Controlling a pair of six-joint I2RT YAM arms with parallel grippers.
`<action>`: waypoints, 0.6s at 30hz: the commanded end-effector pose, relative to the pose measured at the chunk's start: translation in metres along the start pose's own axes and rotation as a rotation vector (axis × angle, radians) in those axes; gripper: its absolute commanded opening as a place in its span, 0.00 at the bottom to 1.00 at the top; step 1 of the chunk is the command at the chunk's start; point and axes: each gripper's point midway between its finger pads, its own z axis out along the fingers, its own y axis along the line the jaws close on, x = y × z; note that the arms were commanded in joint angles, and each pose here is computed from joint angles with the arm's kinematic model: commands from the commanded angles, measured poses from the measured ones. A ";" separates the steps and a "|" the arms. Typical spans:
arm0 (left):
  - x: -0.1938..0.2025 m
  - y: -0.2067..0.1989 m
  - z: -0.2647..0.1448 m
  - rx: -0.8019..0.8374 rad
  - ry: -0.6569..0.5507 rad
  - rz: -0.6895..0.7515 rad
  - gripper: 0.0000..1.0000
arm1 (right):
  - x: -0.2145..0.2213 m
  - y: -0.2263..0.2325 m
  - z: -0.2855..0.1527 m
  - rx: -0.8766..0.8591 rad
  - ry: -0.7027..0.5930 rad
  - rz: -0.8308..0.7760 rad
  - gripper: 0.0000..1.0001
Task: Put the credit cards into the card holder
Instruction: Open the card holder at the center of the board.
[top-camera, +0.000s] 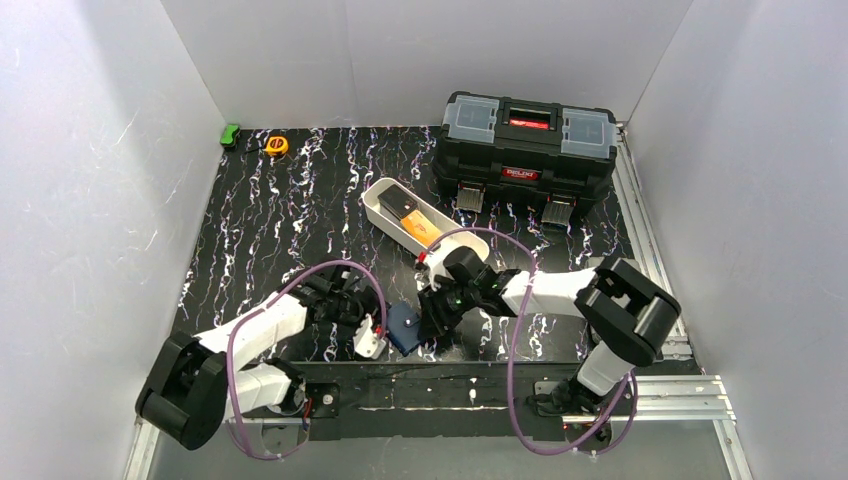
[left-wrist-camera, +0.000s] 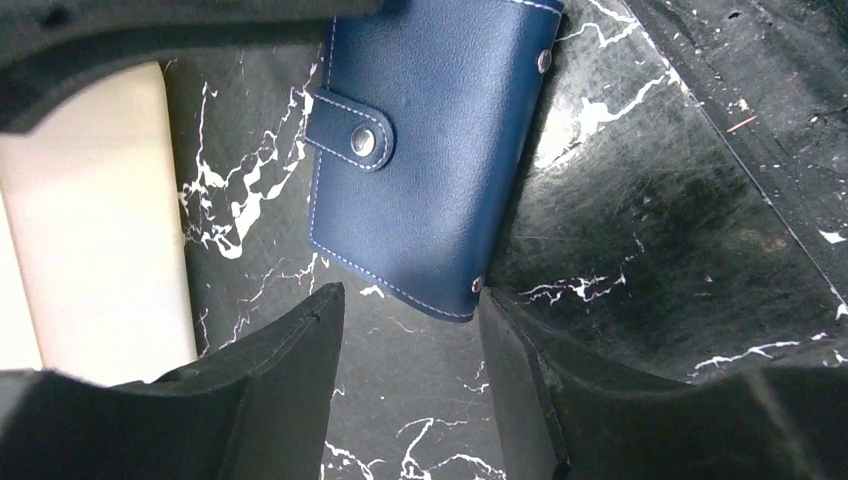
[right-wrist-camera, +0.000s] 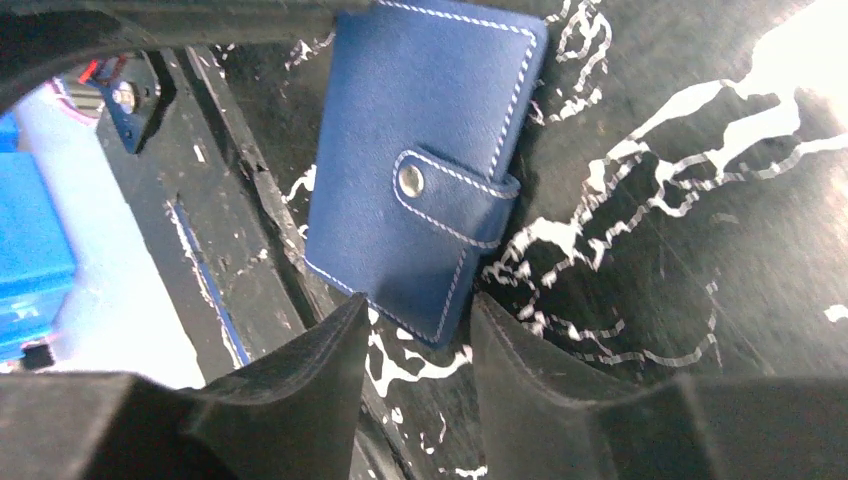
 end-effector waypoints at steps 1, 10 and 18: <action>-0.009 -0.005 0.009 0.025 -0.052 0.024 0.52 | -0.009 0.008 0.010 -0.060 0.026 0.012 0.47; -0.011 -0.004 0.015 0.037 -0.048 -0.010 0.51 | -0.025 0.015 0.013 -0.089 -0.022 0.009 0.15; -0.011 0.024 0.005 -0.068 -0.012 -0.195 0.68 | -0.052 0.029 -0.009 -0.081 -0.126 -0.053 0.01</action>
